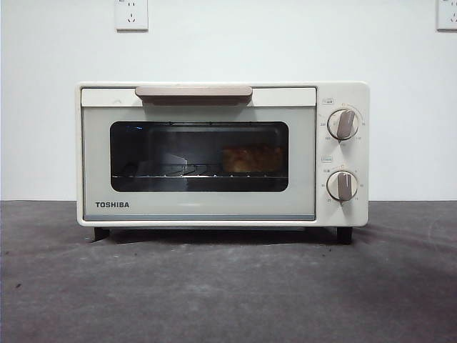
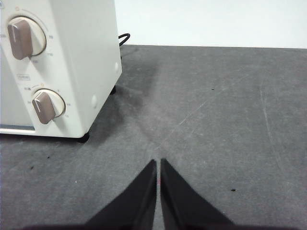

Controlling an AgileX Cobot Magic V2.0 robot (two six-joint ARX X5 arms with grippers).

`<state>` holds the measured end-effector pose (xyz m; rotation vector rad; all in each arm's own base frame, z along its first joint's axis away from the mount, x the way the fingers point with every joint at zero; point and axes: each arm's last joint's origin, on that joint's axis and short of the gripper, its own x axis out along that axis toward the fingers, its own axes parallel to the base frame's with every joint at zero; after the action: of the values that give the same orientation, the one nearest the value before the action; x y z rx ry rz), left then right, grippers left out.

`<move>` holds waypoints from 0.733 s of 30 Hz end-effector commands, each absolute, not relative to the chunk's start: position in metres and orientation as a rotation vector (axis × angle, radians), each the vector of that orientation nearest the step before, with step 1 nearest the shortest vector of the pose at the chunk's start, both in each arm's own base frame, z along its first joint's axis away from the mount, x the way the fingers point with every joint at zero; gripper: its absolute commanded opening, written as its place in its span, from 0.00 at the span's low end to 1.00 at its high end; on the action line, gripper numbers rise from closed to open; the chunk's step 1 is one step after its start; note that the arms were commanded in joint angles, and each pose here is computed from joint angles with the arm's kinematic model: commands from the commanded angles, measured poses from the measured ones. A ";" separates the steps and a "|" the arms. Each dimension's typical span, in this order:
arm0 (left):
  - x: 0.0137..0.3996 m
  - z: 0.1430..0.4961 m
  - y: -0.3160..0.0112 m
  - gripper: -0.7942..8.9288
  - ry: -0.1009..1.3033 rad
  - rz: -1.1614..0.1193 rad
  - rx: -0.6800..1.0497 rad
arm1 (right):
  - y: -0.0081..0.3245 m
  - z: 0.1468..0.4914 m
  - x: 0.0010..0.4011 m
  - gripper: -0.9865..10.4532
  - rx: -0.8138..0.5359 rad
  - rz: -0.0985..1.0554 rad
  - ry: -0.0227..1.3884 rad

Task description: The left arm flap open the oven, the right arm pick bread and place it into oven, the left arm flap close the oven

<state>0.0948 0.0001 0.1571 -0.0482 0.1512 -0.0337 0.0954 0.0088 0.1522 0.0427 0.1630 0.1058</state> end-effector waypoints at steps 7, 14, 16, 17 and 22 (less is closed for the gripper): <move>0.096 0.150 0.000 0.11 0.177 -0.029 -0.048 | 0.009 0.152 0.096 0.09 0.029 0.106 0.151; 0.096 0.149 0.000 0.11 0.178 -0.029 -0.048 | 0.009 0.152 0.096 0.09 0.029 0.106 0.152; 0.096 0.149 0.000 0.11 0.178 -0.029 -0.048 | 0.009 0.152 0.096 0.09 0.029 0.106 0.152; 0.096 0.150 0.000 0.11 0.177 -0.029 -0.048 | 0.009 0.152 0.096 0.09 0.029 0.106 0.152; 0.096 0.149 0.000 0.11 0.178 -0.029 -0.048 | 0.009 0.152 0.096 0.09 0.029 0.106 0.152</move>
<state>0.0948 0.0001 0.1569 -0.0483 0.1516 -0.0341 0.0955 0.0088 0.1525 0.0360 0.1584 0.1065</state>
